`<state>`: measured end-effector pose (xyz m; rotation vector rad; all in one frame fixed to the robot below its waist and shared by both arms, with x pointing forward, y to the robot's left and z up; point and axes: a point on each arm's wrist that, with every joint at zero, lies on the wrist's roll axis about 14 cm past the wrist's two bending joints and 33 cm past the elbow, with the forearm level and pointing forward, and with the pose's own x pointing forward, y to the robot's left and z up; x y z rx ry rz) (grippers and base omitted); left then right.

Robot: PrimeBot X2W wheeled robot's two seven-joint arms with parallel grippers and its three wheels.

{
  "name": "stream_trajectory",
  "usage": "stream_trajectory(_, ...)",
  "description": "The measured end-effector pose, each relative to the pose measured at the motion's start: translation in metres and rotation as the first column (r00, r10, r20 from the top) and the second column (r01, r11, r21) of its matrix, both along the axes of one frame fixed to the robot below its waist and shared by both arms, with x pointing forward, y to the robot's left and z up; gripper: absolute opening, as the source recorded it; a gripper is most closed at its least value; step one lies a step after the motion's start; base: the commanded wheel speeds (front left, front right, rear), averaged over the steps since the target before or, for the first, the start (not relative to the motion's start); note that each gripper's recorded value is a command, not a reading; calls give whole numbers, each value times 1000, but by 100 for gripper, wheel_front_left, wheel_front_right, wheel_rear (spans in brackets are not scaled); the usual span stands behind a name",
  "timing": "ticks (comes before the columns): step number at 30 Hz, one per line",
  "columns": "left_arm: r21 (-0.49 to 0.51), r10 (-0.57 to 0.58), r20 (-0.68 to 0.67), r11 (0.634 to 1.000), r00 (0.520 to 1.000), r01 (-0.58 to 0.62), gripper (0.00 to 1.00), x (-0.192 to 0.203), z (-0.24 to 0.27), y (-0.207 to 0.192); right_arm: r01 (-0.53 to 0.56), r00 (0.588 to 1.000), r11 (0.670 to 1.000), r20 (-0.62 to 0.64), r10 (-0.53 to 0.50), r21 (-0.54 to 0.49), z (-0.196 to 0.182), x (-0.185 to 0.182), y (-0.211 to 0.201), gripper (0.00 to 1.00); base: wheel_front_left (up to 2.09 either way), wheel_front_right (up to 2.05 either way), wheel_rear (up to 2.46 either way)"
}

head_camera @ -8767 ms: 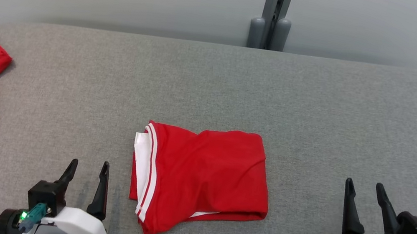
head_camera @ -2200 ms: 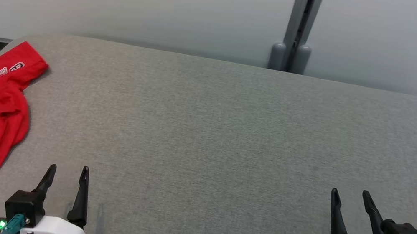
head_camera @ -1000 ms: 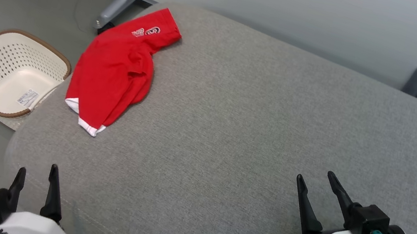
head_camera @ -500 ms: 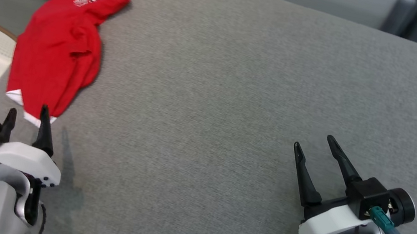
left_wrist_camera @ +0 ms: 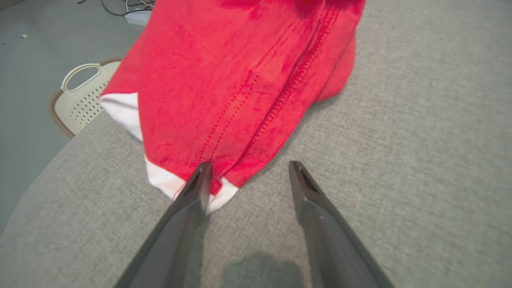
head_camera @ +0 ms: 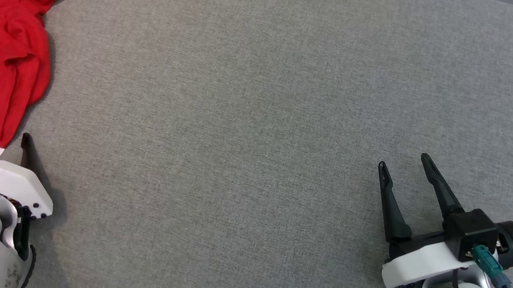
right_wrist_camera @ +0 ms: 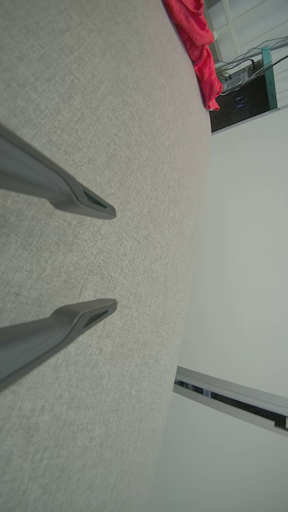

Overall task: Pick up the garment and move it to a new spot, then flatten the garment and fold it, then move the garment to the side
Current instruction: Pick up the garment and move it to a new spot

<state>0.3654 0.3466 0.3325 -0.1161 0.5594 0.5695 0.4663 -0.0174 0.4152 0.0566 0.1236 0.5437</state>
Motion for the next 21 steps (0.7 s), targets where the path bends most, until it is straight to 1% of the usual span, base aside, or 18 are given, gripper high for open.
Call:
stream_trajectory(2,4,8,-3,1000,1000,-8,0,4,0,3,8,1000,1000,-4,-8,-2,-2,0,-3,100,0,0,0)
stream_trajectory(8,14,-3,8,1000,1000,3,0,9,5,7,24,1000,1000,-5,-24,4,0,1,-7,100,0,0,0)
stream_trajectory(10,23,-14,48,1000,999,13,0,17,15,9,28,1000,1000,-5,-28,9,1,1,-7,100,0,0,0)
stream_trajectory(13,74,-61,138,996,989,51,0,37,43,14,39,999,999,4,-39,20,8,1,-9,100,0,0,0)
stream_trajectory(17,153,-140,266,983,954,101,0,61,89,12,60,998,997,21,-61,41,21,1,-12,100,0,0,0)
stream_trajectory(21,204,-238,382,964,893,170,0,85,132,-9,87,995,994,37,-89,59,33,-2,-19,100,0,0,0)
